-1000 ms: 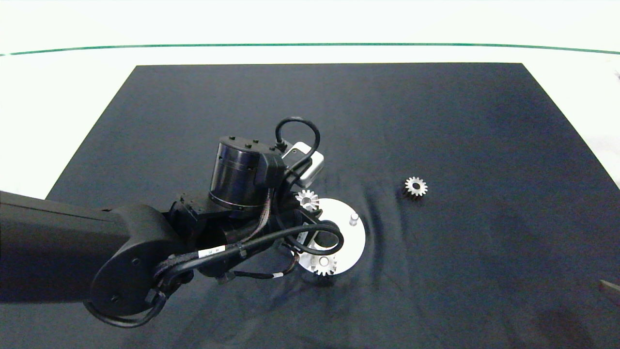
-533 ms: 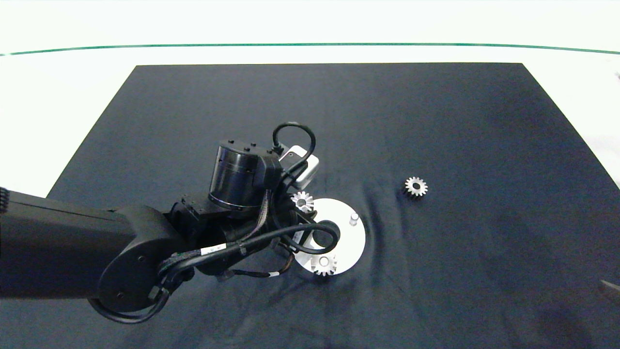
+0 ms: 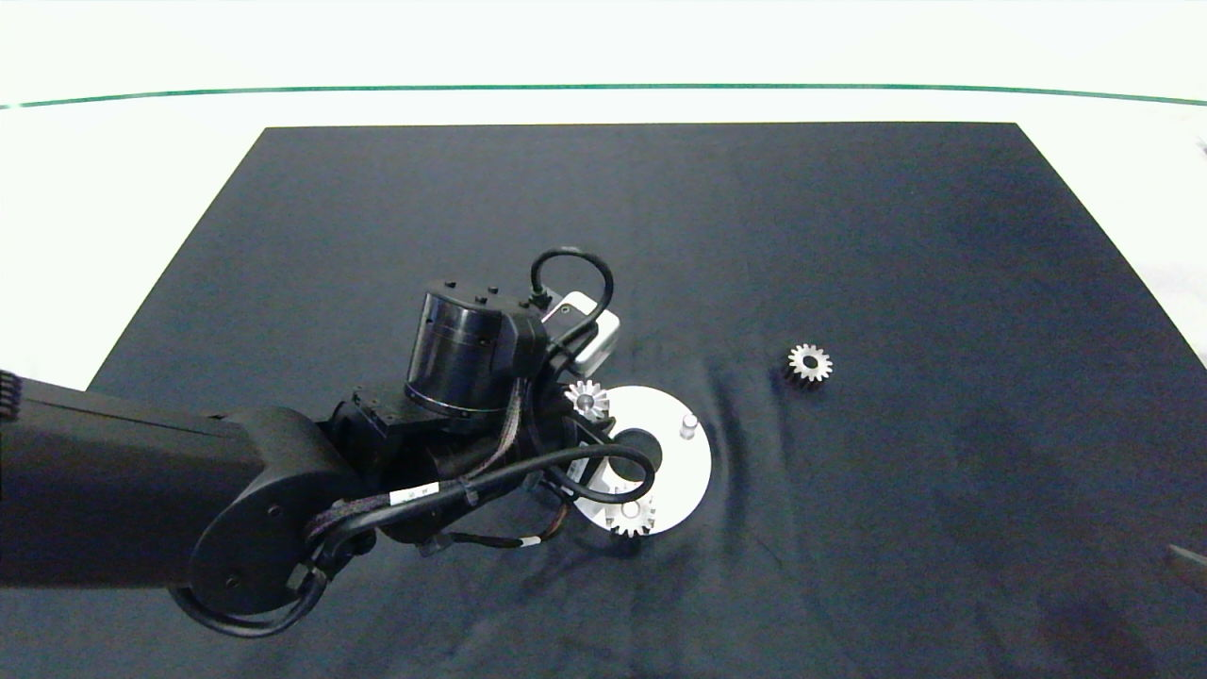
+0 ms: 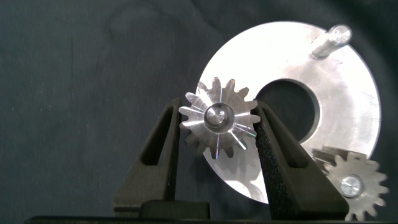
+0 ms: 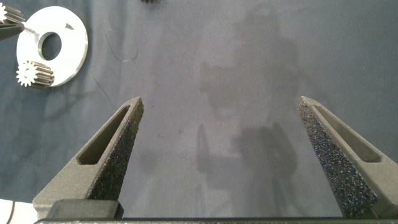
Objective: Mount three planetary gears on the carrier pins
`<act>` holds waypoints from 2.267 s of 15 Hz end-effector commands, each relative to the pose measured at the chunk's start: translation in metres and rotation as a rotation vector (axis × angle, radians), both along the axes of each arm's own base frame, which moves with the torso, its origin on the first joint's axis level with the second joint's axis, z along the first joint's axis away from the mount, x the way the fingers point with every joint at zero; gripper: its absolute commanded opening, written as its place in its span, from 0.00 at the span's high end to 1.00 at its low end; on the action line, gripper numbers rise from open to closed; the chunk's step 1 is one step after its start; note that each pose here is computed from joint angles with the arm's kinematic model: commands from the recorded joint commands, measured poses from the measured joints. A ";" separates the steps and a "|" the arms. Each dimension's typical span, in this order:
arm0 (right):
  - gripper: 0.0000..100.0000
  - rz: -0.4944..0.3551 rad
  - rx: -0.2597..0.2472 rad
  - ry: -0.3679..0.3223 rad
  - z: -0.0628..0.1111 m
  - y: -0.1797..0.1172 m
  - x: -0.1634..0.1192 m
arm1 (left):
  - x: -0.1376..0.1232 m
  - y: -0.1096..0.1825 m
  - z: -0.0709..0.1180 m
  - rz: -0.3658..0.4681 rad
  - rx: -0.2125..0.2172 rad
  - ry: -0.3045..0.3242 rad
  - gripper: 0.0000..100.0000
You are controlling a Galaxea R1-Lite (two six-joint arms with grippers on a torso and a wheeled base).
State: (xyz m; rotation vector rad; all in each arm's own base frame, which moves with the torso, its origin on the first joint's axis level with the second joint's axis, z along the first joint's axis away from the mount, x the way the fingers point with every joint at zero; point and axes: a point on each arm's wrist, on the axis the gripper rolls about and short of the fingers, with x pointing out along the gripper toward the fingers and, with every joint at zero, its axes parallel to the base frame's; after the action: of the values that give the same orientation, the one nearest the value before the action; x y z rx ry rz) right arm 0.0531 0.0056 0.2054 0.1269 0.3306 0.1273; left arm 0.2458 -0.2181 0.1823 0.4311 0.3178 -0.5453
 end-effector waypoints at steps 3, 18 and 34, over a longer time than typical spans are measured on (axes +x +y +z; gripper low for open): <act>0.00 0.001 0.001 0.001 0.000 0.000 0.000 | 0.004 -0.005 -0.007 -0.002 0.005 0.001 0.78; 0.00 -0.001 0.001 0.001 -0.001 0.000 -0.001 | 0.002 0.000 0.002 0.004 -0.007 -0.015 0.00; 0.00 0.045 -0.150 0.036 0.023 0.008 0.108 | -0.085 0.131 0.121 0.216 -0.334 -0.186 0.00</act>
State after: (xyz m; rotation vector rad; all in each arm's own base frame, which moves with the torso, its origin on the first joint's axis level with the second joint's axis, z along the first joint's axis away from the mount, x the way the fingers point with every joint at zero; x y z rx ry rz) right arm 0.1401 0.0119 0.2340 -0.0131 0.3188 0.1390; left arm 0.1739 -0.0977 0.2930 0.1375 0.1406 -0.3505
